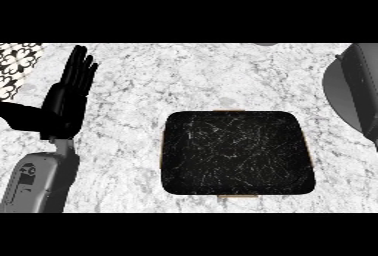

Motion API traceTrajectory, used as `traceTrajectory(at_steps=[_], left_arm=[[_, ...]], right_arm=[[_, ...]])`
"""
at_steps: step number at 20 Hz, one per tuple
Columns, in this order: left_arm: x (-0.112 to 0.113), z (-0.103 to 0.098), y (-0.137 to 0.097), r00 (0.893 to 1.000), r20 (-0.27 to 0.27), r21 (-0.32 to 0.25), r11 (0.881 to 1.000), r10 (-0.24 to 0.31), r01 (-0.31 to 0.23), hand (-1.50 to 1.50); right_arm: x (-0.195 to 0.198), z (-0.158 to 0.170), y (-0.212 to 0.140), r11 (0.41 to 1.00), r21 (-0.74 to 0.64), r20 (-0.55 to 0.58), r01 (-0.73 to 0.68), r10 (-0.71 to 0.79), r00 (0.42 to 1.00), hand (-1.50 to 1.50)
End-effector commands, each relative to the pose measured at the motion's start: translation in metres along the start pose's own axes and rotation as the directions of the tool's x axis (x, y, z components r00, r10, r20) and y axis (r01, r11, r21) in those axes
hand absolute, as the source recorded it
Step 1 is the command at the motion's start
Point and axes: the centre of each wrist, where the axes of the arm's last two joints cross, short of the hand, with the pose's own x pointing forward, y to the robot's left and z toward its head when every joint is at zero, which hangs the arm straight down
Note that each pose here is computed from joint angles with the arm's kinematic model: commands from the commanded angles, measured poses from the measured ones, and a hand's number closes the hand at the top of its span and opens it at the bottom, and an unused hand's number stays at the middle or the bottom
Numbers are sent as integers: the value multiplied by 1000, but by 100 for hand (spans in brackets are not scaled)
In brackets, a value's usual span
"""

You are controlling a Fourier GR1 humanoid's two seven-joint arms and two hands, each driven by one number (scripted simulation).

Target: Pick the croissant from the tray and place it in the pot

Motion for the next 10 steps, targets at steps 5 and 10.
traceTrajectory(at_steps=[5,10], left_arm=[[-4,7,24,1000,-22,62,998,-2,4,0],[-1,18,19,1000,-22,58,998,-4,5,0]], right_arm=[[-45,-15,47,997,-32,-164,72,-76,984,150],[-83,-39,69,995,-12,-146,101,-102,984,150]])
